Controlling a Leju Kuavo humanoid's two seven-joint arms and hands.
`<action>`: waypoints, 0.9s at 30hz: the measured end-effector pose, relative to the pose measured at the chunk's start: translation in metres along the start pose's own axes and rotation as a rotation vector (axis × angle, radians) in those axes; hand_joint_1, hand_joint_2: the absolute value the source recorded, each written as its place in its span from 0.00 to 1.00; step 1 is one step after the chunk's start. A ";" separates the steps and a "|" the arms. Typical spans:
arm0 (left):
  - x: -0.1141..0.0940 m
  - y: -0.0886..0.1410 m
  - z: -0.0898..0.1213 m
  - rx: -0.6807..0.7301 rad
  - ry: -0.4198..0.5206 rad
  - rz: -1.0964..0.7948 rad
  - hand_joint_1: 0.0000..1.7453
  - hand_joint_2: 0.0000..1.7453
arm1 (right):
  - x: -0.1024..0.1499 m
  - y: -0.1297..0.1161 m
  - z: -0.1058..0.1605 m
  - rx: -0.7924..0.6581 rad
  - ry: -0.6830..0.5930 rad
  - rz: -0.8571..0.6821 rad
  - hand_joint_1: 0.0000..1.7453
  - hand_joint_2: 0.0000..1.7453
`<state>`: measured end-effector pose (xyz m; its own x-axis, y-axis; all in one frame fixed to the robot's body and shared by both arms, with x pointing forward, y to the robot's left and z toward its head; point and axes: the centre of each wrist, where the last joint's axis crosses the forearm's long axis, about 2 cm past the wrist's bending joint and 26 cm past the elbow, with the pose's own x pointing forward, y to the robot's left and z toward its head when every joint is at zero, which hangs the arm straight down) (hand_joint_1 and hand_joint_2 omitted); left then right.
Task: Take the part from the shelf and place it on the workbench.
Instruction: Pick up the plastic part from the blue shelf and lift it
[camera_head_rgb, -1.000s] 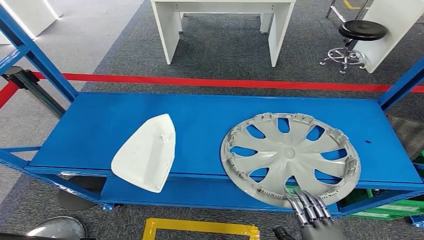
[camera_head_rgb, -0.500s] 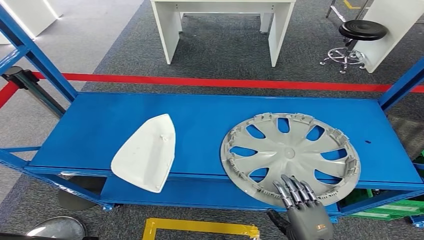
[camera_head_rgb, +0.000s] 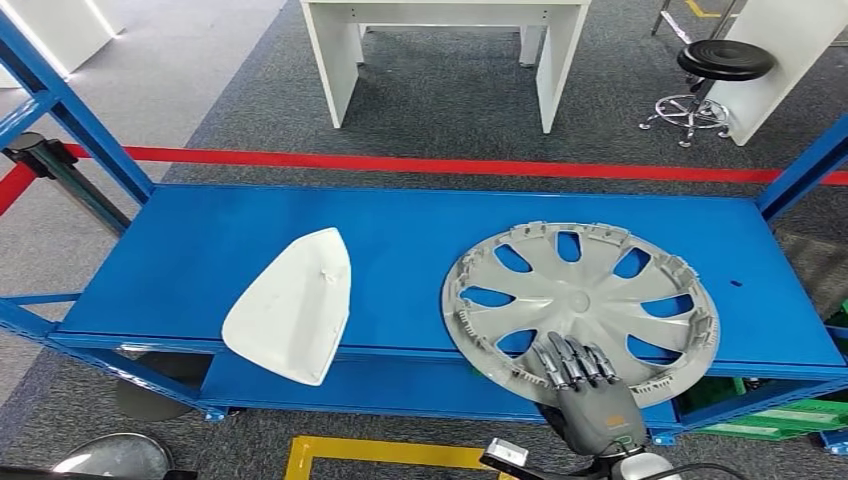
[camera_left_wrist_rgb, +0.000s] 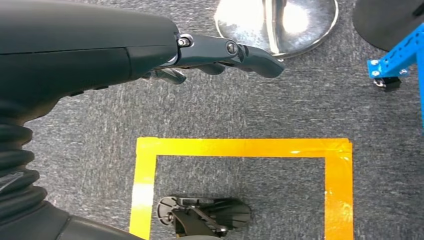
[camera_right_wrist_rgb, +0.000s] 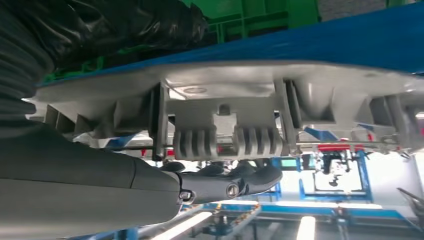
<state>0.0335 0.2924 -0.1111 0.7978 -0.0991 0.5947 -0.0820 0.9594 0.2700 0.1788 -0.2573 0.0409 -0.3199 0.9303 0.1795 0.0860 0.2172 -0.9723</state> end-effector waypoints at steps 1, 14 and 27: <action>0.000 0.000 0.000 -0.001 -0.001 -0.001 0.00 1.00 | -0.001 0.001 -0.001 0.005 0.004 0.002 0.25 1.00; 0.000 0.000 0.000 -0.006 -0.001 -0.010 0.00 1.00 | -0.003 0.009 -0.011 0.002 0.022 0.009 1.00 1.00; -0.002 -0.002 0.002 0.008 0.012 0.048 0.00 0.00 | 0.030 -0.019 -0.007 -0.307 -0.091 -0.319 1.00 1.00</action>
<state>0.0307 0.2907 -0.1115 0.8000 -0.0497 0.5980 -0.1250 0.9609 0.2470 0.1746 -0.2312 0.0657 -0.4562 0.7758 0.4360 0.2409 0.5793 -0.7787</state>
